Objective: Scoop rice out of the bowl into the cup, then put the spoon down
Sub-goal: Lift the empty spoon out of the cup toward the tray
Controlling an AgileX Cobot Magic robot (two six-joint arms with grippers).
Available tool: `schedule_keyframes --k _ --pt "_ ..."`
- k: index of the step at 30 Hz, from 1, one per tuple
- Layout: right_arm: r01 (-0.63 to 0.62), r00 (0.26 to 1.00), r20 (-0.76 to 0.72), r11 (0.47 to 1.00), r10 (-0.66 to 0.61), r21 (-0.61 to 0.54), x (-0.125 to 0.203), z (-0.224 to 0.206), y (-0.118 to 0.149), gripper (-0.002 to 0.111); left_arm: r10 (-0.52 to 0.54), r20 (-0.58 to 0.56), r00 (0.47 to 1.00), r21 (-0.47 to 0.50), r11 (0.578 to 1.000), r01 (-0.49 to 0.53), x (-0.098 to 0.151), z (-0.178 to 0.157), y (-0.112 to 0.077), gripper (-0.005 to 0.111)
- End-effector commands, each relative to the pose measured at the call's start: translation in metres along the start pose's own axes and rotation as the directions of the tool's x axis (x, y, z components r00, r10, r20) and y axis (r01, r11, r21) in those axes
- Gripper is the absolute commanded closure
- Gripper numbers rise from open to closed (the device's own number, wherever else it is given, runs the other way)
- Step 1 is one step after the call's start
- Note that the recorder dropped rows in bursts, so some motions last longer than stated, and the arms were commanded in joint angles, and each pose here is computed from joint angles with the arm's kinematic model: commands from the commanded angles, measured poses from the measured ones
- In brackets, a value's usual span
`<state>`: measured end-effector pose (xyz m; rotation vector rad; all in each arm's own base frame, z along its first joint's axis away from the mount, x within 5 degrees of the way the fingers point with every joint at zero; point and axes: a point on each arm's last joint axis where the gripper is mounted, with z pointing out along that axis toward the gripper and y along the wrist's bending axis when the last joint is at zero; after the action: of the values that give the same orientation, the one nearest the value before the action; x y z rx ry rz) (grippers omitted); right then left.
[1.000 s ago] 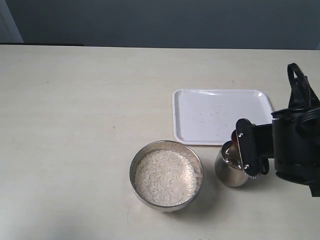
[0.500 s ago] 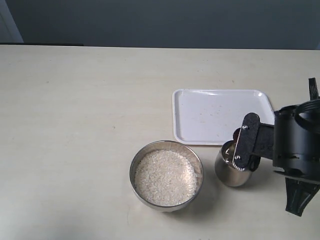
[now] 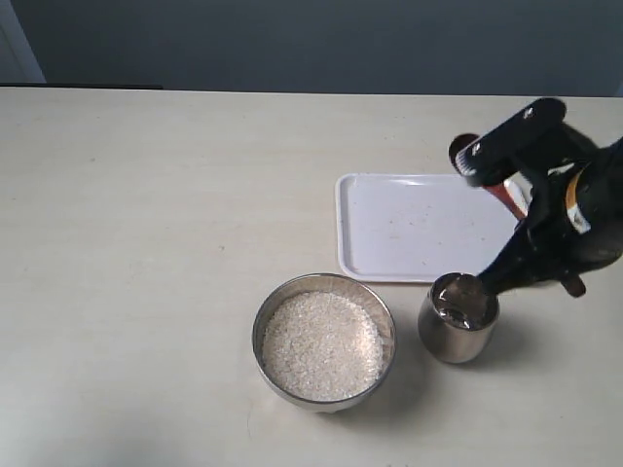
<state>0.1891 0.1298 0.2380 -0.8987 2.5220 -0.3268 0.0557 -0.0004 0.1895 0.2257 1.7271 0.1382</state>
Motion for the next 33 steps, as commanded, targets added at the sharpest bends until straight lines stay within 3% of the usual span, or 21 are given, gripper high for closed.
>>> schedule_keyframes --k 1,4,9,11,23,33 --pt "-0.15 0.986 0.07 0.987 0.154 -0.06 -0.016 -0.004 -0.05 0.109 -0.009 0.02 1.0 -0.003 1.0 0.009 -0.002 -0.001 0.0 0.106" --pt "-0.254 0.96 0.078 0.953 0.269 -0.163 -0.025 -0.006 -0.09 0.109 -0.009 0.02 1.0 -0.003 1.0 0.009 -0.002 -0.001 0.0 0.106" --pt "-0.298 0.954 -0.073 0.883 0.292 -0.361 -0.039 0.016 -0.103 0.109 -0.009 0.02 1.0 -0.003 1.0 0.009 -0.002 -0.001 0.0 0.106" --pt "-0.297 0.955 -0.113 0.871 0.275 -0.39 -0.046 0.028 -0.102 0.109 -0.009 0.02 1.0 -0.003 1.0 0.009 -0.002 -0.001 0.0 0.106" --pt "-0.342 0.926 -0.303 0.84 0.226 -0.422 -0.076 0.127 -0.099 0.109 -0.009 0.02 1.0 -0.003 1.0 0.009 -0.002 -0.001 0.0 0.106" --pt "-0.364 0.901 -0.388 0.824 0.194 -0.433 -0.082 0.181 -0.092 0.109 -0.009 0.02 1.0 -0.003 1.0 0.009 -0.002 -0.001 0.0 0.106"
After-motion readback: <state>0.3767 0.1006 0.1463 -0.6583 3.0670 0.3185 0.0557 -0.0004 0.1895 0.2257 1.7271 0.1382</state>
